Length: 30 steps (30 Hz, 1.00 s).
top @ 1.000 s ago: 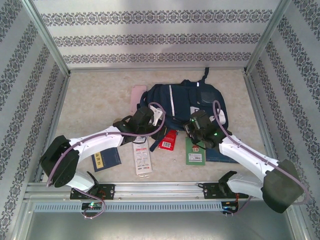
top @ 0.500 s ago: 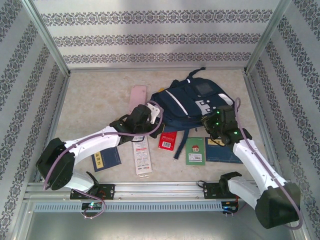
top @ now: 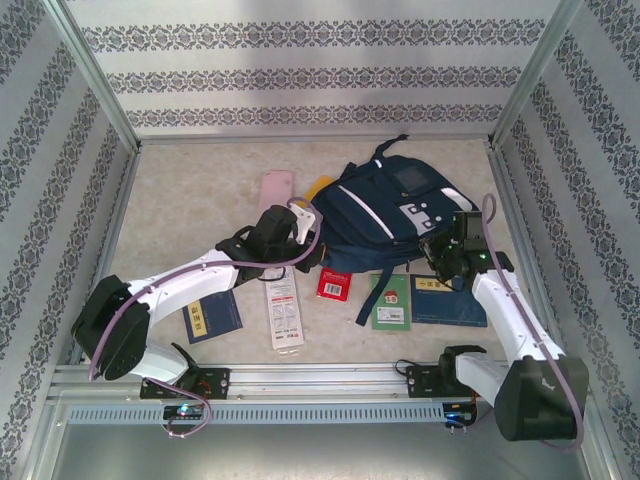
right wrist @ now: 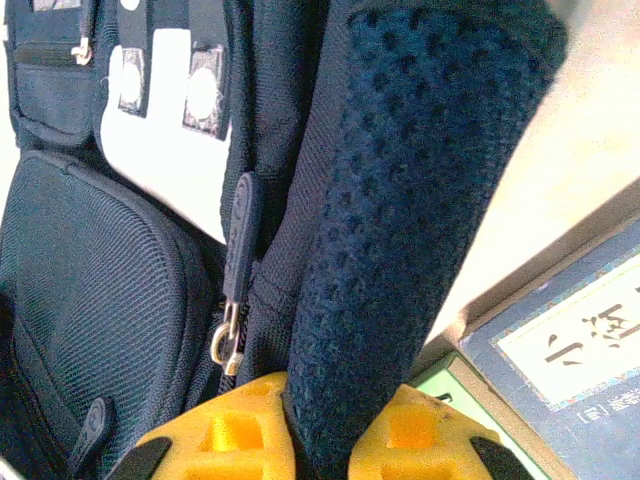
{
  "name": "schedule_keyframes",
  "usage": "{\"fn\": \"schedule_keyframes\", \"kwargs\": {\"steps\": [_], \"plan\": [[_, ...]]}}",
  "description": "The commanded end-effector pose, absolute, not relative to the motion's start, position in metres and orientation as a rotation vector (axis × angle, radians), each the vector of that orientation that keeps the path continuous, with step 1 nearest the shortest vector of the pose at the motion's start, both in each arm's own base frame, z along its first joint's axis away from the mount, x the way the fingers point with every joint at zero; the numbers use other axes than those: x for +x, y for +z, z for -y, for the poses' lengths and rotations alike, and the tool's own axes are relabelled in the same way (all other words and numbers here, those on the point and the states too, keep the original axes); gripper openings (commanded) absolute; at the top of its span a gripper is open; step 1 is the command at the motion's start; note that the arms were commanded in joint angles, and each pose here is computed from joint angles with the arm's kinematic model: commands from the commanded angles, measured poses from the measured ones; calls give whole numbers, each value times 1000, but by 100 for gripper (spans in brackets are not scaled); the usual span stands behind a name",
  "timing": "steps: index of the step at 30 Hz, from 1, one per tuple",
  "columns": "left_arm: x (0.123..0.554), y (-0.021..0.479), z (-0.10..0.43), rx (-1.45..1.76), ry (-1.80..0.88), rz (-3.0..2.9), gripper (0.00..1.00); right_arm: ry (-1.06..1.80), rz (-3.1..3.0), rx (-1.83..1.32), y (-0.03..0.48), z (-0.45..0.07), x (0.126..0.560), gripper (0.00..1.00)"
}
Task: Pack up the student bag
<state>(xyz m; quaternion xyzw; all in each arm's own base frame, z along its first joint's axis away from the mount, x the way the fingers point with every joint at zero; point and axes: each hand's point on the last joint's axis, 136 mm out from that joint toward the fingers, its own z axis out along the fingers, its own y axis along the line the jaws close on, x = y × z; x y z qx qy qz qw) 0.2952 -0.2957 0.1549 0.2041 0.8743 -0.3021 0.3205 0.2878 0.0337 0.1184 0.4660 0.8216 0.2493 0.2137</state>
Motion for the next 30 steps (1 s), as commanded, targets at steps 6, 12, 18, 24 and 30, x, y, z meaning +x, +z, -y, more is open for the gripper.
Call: {"fn": "schedule_keyframes", "kwargs": {"steps": [6,12,18,24,30], "plan": [[292,185,294,531,-879,-2266,0,484,-2254,1101,164,-11,315,64],[280,205,321,598,-970,-2229,0,634,-2257,1001,205,-44,285,63],[275,224,339,615,-1030,-2194,0,947,-2332,960,220,-112,254,59],[263,232,359,656,-1057,-2177,0,1130,-2404,1011,205,-166,233,68],[252,235,373,699,-1080,-2166,0,1113,-2410,1071,189,-178,237,73]]}}
